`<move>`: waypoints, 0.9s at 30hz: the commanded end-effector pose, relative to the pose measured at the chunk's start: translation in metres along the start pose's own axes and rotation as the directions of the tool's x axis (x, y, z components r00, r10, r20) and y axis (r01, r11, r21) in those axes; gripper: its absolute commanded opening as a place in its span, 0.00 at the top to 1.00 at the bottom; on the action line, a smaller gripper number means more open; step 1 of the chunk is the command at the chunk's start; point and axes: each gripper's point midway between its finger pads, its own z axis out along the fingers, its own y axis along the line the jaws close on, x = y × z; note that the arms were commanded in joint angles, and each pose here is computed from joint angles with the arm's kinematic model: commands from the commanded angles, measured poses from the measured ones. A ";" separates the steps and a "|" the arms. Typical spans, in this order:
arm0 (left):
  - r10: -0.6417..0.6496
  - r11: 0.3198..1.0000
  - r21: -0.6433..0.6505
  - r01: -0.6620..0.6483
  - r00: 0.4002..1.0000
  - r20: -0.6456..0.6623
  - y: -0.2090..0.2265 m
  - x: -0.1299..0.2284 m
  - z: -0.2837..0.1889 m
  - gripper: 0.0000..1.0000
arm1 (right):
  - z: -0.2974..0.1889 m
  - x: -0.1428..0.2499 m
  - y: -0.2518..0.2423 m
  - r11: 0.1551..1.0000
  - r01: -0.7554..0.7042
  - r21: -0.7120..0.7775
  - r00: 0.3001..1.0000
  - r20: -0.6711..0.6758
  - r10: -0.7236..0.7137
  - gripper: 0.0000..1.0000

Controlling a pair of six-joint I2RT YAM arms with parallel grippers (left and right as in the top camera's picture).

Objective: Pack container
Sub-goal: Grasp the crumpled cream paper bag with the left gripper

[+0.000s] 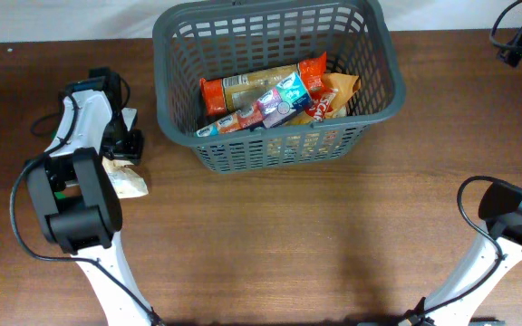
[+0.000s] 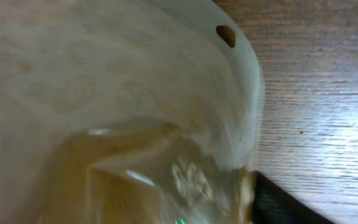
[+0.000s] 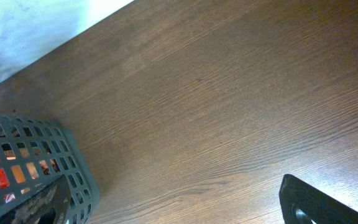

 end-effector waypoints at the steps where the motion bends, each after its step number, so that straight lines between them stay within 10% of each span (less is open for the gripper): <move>1: 0.025 0.999 0.030 -0.025 1.000 -0.014 -0.006 0.000 0.011 0.60 | 0.005 0.002 0.002 1.000 -0.012 -0.012 1.000 -0.016 0.012 0.01; 5: 0.026 0.998 0.061 -0.025 1.000 -0.013 -0.012 -0.002 0.015 0.97 | 0.005 0.002 0.002 1.000 -0.012 -0.013 1.000 -0.016 0.011 0.01; 14: 0.033 0.990 0.139 -0.028 0.999 -0.040 -0.017 0.002 -0.047 0.99 | 0.005 0.002 0.002 1.000 -0.012 -0.012 1.000 -0.016 0.012 0.01; 20: 0.002 0.995 0.094 -0.022 0.978 0.211 0.005 -0.022 -0.177 0.98 | 0.005 0.002 0.002 1.000 -0.012 -0.012 1.000 -0.016 0.011 0.01; 27: 0.135 0.990 -0.079 -0.115 0.662 0.737 -0.014 -0.037 -0.362 0.98 | 0.005 0.002 0.002 1.000 -0.012 -0.012 1.000 -0.016 0.011 0.01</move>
